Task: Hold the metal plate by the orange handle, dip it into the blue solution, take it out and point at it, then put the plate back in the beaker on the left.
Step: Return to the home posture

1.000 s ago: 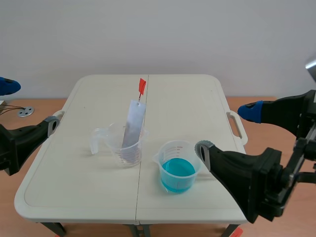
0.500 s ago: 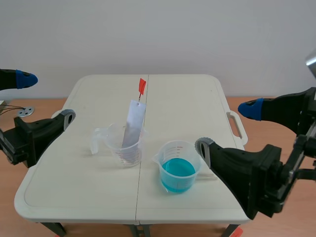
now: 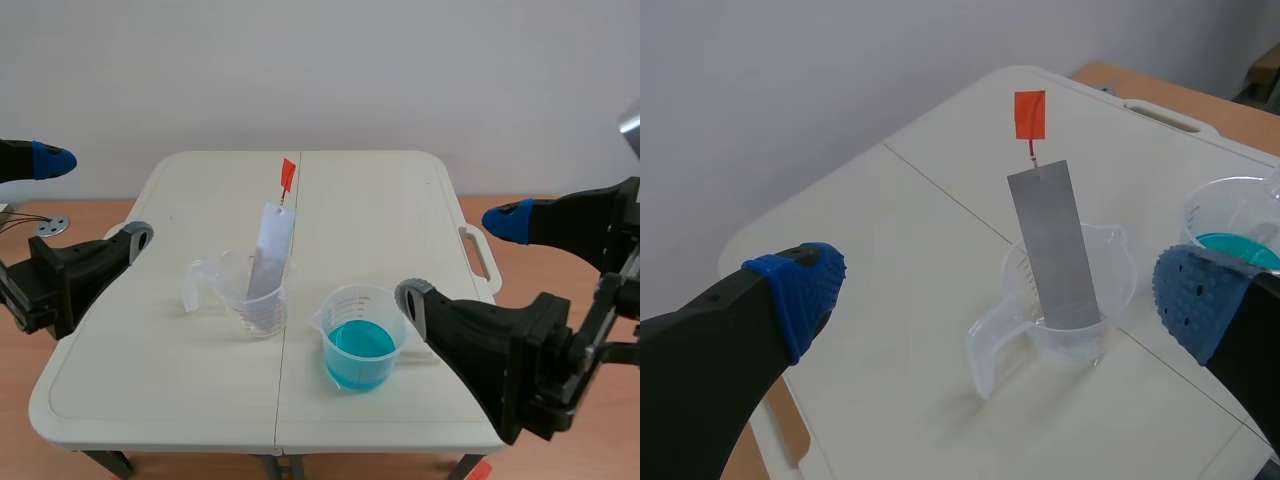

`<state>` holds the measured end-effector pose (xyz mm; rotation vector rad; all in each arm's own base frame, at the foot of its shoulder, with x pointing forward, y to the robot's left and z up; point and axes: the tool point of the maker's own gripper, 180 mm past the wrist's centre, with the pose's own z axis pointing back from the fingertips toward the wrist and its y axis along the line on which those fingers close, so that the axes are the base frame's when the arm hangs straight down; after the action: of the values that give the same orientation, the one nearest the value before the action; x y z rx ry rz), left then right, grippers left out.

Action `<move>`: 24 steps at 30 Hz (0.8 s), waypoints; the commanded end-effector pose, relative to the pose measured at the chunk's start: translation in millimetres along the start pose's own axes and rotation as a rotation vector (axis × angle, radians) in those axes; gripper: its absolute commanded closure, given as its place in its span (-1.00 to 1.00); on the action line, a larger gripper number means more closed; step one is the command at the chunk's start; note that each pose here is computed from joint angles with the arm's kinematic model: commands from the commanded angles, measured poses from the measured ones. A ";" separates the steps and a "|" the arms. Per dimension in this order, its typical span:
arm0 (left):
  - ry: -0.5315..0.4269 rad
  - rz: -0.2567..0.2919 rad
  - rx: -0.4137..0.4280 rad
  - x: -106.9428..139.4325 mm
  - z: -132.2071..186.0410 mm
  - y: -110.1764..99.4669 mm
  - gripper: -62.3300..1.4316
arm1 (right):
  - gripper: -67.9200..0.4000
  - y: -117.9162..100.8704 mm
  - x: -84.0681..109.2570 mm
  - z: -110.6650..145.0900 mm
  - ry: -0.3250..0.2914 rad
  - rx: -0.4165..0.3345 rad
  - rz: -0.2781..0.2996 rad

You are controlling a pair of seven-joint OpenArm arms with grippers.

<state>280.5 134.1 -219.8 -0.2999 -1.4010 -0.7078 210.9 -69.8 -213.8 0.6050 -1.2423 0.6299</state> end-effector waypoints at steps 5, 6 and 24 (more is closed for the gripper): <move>-0.029 0.005 -0.005 7.9 -1.1 -1.4 -1.00 | -0.95 -0.5 9.9 -0.9 -0.034 0.005 0.005; -0.029 0.005 -0.005 7.9 -1.1 -1.4 -1.00 | -0.95 -0.5 9.9 -0.9 -0.034 0.005 0.005; -0.029 0.005 -0.005 7.7 -1.1 -1.4 -1.00 | -0.95 -0.5 7.3 -1.0 -0.020 0.005 0.005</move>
<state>280.5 134.1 -219.8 -0.2999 -1.4010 -0.7078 210.5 -70.0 -215.8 0.6007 -1.2316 0.6326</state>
